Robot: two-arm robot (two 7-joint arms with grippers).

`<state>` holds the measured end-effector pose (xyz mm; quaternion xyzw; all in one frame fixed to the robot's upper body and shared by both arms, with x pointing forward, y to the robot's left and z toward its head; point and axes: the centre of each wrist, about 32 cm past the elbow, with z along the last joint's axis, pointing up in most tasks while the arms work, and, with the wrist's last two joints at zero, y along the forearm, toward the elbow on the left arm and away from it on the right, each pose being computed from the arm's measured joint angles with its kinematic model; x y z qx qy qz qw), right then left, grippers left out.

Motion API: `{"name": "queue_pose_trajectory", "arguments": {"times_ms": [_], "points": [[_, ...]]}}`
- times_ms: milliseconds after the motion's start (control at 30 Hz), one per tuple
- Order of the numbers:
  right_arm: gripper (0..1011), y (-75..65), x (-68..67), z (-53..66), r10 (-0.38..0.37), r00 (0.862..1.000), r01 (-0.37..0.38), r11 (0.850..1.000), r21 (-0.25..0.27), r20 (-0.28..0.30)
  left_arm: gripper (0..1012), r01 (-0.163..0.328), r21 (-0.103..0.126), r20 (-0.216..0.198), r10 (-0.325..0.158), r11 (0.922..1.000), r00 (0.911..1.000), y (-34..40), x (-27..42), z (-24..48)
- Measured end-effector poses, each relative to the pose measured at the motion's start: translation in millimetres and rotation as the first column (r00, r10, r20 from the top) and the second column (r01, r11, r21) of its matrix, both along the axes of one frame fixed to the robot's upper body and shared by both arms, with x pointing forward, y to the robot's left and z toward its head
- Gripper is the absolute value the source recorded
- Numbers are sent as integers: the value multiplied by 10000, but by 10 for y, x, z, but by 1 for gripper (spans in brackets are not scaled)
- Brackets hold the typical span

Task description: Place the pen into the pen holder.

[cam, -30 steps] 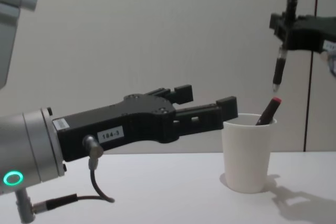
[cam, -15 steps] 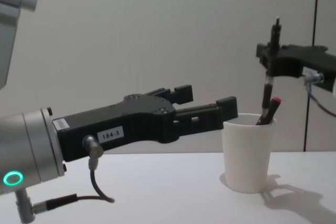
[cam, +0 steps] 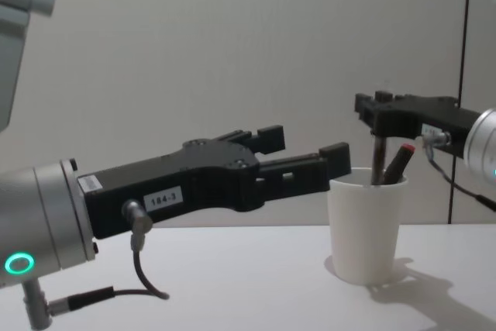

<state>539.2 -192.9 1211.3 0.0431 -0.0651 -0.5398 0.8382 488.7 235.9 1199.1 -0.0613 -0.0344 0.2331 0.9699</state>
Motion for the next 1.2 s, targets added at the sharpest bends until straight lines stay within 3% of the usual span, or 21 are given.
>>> {"name": "queue_pose_trajectory", "arguments": {"times_ms": [233, 400, 867, 1200], "points": [[396, 25, 24, -25, 55, 9999, -54, 10000, 35, -153, 1001, 0, 0, 0, 0, 10000, 10000, 0, 0, 0], [607, 37, 35, -37, 81, 9997, -80, 10000, 55, -232, 1001, 0, 0, 0, 0, 10000, 10000, 0, 0, 0], [984, 39, 25, -12, 167, 9997, -164, 9997, 176, -195, 1001, 0, 0, 1, 0, 10000, 10000, 0, 0, 0], [1002, -11, -66, 58, 244, 9997, -244, 9988, 426, 15, 1001, 0, 0, 0, 0, 10000, 10000, 0, 0, 0]]}}
